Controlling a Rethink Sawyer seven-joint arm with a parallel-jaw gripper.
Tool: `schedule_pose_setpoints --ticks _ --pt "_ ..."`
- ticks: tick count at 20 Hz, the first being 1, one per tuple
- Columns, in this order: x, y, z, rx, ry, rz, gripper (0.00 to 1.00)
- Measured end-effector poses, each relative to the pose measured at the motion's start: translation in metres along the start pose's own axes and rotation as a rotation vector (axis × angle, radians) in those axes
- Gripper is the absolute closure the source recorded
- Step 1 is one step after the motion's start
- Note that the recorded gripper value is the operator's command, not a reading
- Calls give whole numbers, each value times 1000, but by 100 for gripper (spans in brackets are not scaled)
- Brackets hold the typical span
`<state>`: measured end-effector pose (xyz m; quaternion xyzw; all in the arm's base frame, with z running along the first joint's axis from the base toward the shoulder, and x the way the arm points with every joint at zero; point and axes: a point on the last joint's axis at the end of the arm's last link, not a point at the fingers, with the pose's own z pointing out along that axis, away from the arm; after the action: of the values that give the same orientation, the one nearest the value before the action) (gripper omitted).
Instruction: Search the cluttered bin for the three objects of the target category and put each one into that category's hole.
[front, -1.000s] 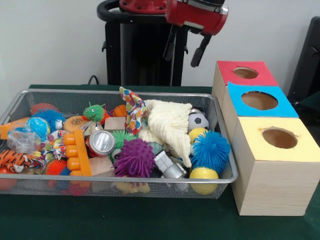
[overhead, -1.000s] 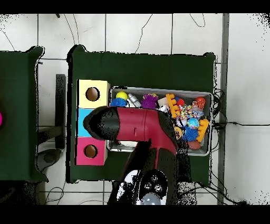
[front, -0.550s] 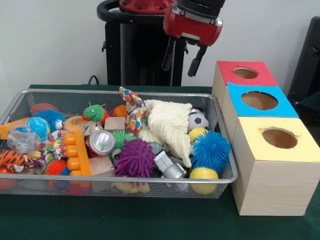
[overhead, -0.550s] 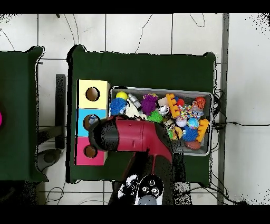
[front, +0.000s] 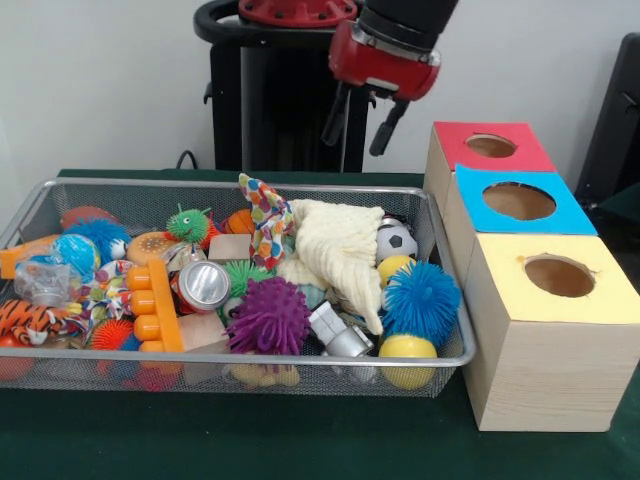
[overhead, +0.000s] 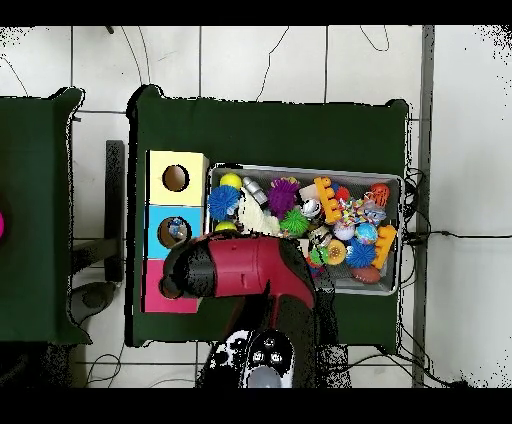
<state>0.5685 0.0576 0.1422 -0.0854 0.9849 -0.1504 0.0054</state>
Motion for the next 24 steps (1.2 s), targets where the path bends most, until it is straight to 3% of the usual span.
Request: schedule_pose_setpoints --ticks 2,5,7,8,10,11,13,16,18,20,24 --pt "6 -12 1 -13 7 19 0" --pt "18 -50 5 -50 18 68 0" --pt "27 -81 7 -75 20 100 0" --pt "37 -113 10 -100 19 128 0" --pt "43 -134 13 -116 17 143 0" --pt "52 -162 17 -137 12 156 0" --pt "59 -182 22 -154 9 161 0" --pt "80 -236 42 -192 -3 144 0" --pt "87 -255 50 -203 -11 127 0" --pt "104 -285 69 -223 -26 76 0" --pt "113 -301 83 -244 -46 20 0"
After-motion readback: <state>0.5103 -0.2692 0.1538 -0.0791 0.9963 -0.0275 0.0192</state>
